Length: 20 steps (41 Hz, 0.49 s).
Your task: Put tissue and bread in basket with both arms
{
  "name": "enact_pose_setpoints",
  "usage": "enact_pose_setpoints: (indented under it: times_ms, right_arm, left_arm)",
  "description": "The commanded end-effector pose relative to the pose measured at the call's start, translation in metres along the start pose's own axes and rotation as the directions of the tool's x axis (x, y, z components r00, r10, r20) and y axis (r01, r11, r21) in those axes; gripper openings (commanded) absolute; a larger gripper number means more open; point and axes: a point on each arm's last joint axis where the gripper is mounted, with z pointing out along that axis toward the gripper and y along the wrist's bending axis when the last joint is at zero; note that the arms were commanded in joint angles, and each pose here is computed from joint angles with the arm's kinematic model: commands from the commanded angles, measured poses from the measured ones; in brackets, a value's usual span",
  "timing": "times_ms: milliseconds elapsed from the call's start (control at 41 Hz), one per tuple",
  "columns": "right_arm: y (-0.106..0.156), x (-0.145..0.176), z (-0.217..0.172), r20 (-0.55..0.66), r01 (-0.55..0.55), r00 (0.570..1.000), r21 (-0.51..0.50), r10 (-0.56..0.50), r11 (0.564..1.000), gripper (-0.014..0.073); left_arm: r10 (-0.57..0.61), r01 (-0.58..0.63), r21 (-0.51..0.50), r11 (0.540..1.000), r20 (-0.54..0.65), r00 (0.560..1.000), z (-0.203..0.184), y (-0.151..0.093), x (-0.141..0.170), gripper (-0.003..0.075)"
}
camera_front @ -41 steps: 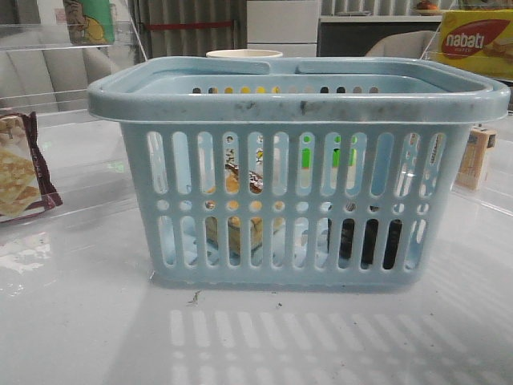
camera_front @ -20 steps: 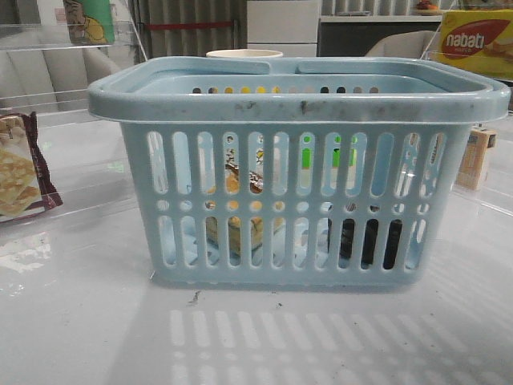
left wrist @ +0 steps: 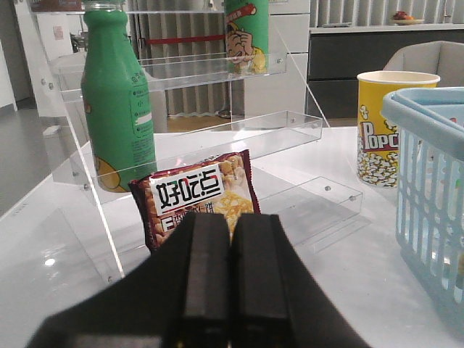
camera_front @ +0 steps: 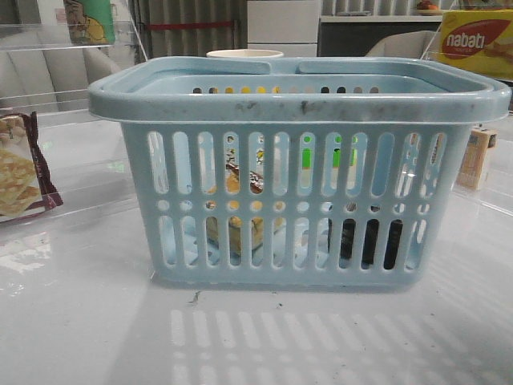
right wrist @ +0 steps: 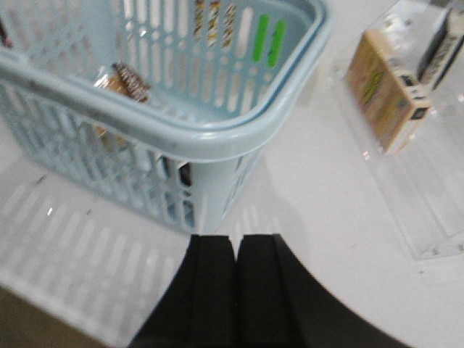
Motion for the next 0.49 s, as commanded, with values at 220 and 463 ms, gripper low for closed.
enact_pose_setpoints:
  times_ms: [220,463]
  right_arm:
    - [-0.013,0.052,-0.004,0.453,-0.073,0.890,0.243,-0.046,0.967,0.0057]
    - [-0.012,0.087,0.001,0.519,-0.086,0.852,0.277,-0.073,0.957,0.0057]
  left_arm:
    - [-0.012,0.013,-0.009,1.000,0.107,0.994,-0.002,0.001,-0.009,0.0092]
    - [-0.012,0.013,-0.009,1.000,0.107,0.994,-0.002,0.001,-0.009,0.0092]
